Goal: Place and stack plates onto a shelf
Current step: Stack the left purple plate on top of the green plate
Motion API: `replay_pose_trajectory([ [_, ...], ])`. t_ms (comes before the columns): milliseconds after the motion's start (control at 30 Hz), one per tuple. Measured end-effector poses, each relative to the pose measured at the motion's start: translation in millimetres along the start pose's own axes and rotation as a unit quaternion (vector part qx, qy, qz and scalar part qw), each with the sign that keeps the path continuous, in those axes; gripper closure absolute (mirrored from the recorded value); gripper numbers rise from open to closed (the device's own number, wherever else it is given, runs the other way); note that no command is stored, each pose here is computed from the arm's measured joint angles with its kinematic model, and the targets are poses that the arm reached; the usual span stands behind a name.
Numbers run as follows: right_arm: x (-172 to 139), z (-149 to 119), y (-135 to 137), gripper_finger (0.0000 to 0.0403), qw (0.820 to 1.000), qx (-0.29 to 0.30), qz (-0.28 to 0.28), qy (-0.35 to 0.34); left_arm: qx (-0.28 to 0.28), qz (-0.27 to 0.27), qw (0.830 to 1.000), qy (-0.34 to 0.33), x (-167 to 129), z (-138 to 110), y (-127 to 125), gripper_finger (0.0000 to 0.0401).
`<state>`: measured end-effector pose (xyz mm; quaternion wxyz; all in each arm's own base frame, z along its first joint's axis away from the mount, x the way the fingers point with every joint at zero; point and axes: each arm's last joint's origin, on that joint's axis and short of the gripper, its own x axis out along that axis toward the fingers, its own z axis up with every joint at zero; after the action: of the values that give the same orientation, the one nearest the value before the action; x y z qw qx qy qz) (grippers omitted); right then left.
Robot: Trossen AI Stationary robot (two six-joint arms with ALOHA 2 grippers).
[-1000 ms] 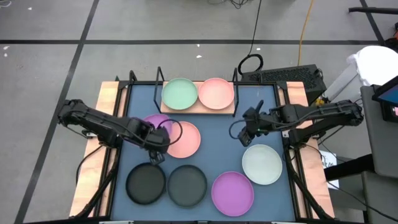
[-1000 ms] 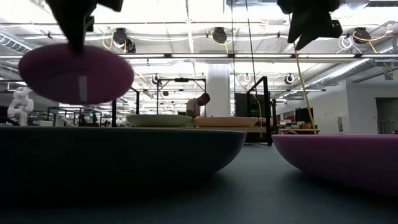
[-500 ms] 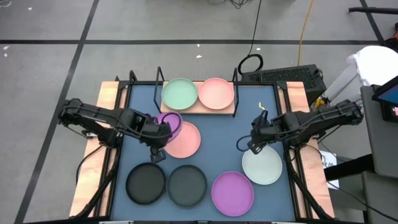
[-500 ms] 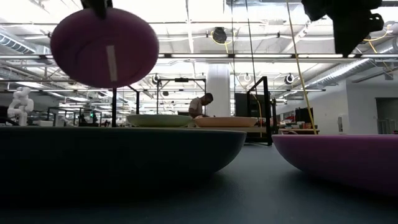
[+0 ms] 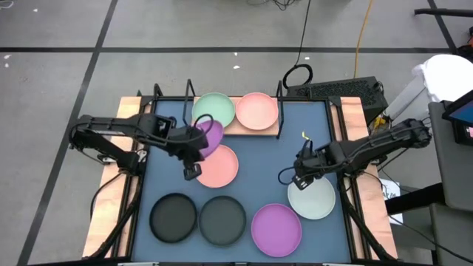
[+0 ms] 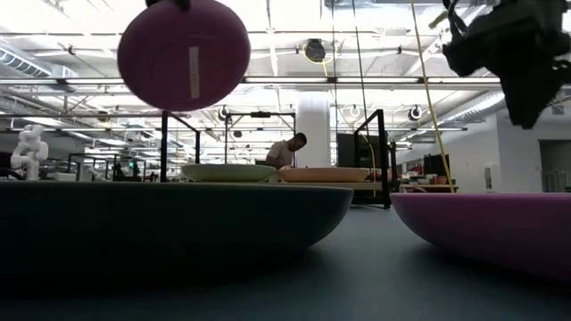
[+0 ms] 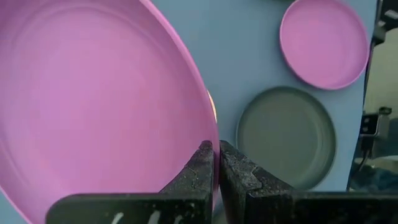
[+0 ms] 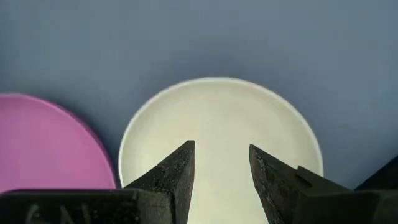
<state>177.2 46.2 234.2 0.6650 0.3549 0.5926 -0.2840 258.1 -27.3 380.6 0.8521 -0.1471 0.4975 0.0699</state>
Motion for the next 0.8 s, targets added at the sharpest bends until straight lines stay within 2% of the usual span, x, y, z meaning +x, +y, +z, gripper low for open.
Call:
replay_pose_trajectory([
  [433, 12, -10, 0, 0.0266, 1.0, -0.018, 0.0, 0.015, -0.012, -0.001, 0.999, -0.04, -21, 14, 11, 0.0392],
  [633, 12, -10, 0, 0.0266, 0.997, -0.08, 0.001, 0.013, -0.012, -0.01, 0.999, -0.039, -22, 15, 12, 0.0392],
  [800, 12, -10, -1, 0.0265, 0.994, -0.109, 0.001, 0.012, 0.001, -0.011, 0.999, -0.036, -20, 16, 11, 0.0392],
])
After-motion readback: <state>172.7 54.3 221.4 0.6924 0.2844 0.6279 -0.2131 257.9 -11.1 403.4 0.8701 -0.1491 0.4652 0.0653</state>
